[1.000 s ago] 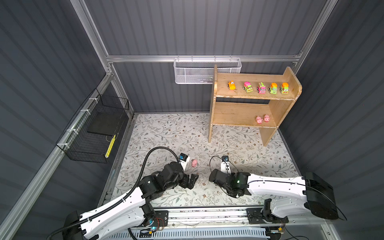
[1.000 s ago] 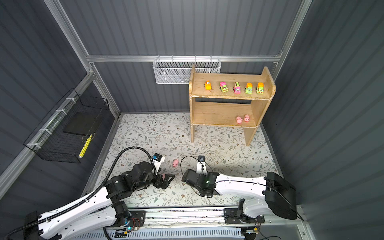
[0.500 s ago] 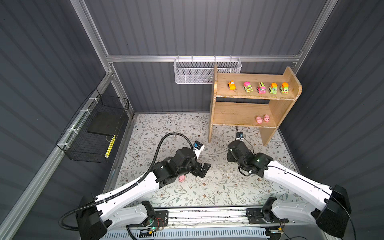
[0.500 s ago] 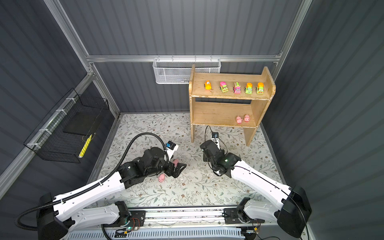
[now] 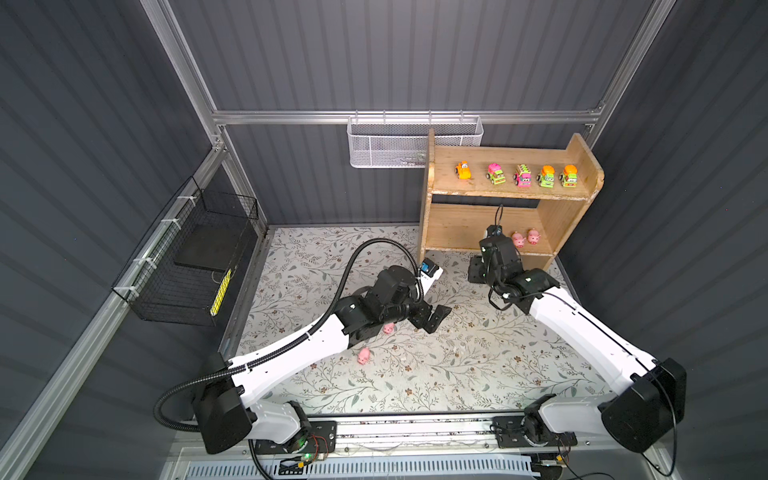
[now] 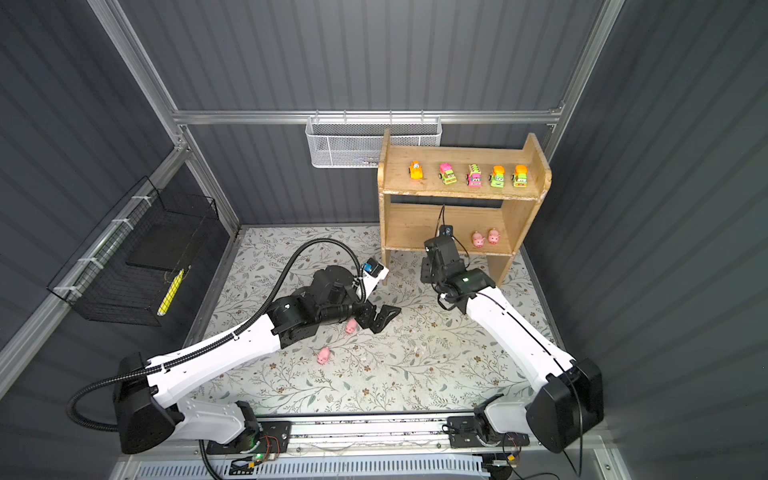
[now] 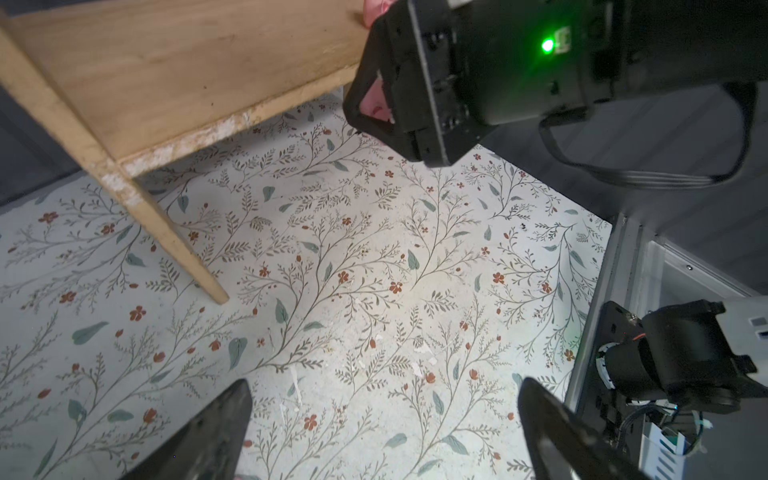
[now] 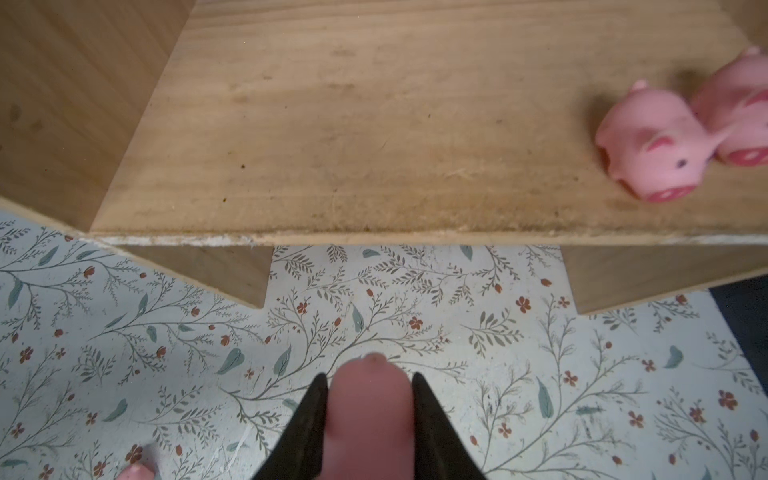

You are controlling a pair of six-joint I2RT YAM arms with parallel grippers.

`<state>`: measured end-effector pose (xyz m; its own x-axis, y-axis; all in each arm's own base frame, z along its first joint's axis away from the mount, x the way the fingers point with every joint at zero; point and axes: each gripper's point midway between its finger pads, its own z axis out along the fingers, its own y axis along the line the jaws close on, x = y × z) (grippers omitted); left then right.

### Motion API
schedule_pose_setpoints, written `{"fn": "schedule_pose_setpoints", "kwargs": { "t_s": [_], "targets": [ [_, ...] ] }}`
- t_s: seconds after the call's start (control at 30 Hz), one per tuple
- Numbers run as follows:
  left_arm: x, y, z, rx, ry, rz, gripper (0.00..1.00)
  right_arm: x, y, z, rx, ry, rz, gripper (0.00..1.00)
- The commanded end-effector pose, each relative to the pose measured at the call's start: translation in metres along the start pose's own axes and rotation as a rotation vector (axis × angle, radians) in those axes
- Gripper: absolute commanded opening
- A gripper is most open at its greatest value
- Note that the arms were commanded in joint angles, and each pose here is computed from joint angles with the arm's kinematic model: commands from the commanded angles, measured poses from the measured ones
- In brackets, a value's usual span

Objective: Place and organize the plastic toys onto the shelf
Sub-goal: 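Lift the pink pig and carry it to the lower shelf with the right gripper, then lower the pig beside the two pigs on the lower shelf and open the right gripper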

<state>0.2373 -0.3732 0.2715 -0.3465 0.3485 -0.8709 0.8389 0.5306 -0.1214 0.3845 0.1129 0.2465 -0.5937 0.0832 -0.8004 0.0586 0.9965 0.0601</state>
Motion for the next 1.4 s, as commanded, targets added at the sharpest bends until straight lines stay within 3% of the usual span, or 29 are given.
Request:
{"fn": "schedule_pose_setpoints", "kwargs": {
  "t_s": [0.0,0.47,1.37],
  "targets": [
    [-0.025,-0.011,-0.001,0.049,-0.055,0.080,1.00,-0.020,-0.004,0.005,-0.006,-0.026,-0.015,0.33],
    [-0.034,-0.019,0.010,0.104,-0.068,0.111,1.00,-0.062,-0.039,0.043,0.042,-0.025,-0.048,0.33],
    [-0.037,-0.017,0.030,0.105,-0.035,0.122,1.00,-0.054,-0.076,0.075,0.039,0.040,-0.071,0.34]
  ]
}}
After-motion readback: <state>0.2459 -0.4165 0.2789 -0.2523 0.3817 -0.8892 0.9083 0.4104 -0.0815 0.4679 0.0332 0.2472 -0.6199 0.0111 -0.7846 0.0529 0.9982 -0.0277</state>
